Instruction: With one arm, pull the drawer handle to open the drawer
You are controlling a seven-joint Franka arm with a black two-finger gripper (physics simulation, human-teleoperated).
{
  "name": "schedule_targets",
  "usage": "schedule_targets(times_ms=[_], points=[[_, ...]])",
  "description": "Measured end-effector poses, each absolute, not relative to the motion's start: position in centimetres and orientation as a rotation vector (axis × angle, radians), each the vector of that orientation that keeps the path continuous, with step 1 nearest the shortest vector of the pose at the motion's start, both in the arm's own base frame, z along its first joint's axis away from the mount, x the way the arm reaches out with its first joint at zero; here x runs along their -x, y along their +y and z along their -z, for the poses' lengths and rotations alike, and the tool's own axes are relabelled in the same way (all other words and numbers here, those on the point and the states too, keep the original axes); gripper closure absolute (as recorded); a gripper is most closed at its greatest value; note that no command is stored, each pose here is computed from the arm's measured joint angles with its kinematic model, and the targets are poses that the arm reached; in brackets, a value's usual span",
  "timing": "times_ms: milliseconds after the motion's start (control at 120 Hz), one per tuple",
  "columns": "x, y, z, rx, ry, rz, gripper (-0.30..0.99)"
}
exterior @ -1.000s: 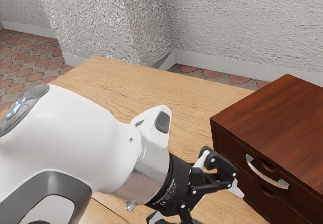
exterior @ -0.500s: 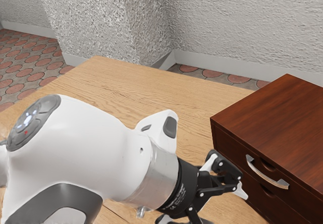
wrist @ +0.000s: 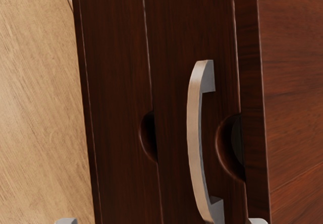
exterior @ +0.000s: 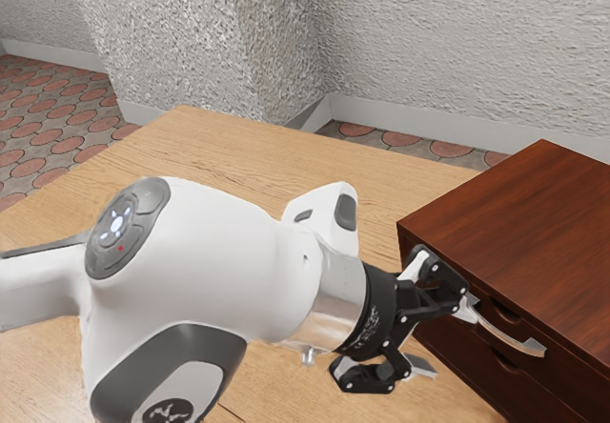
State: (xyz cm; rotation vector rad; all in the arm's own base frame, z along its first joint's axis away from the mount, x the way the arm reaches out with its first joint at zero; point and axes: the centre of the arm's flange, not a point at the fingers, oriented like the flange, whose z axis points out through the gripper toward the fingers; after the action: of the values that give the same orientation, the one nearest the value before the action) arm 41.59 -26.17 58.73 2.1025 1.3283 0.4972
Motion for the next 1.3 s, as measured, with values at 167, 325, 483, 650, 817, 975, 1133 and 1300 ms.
schedule_targets(times_ms=[167, 325, 483, 650, 817, 975, 1133, 1300], points=[[-42.2, -26.2, -58.5, -2.098, 1.307, -0.53, 0.3], [-41.6, -27.4, -58.3, -2.098, 1.296, -0.516, 0.33], [-40.9, -27.8, -58.4, -2.081, 1.338, -0.495, 0.35], [-40.5, -28.3, -58.0, -2.068, 1.394, -0.474, 0.35], [-41.6, -27.9, -56.9, -2.05, 1.464, -0.449, 0.36], [-42.0, -28.1, -56.8, -2.053, 1.471, -0.474, 0.36], [-42.0, -28.1, -57.0, -2.041, 1.48, -0.484, 0.39], [-42.8, -28.6, -57.2, -2.038, 1.478, -0.497, 0.41]])
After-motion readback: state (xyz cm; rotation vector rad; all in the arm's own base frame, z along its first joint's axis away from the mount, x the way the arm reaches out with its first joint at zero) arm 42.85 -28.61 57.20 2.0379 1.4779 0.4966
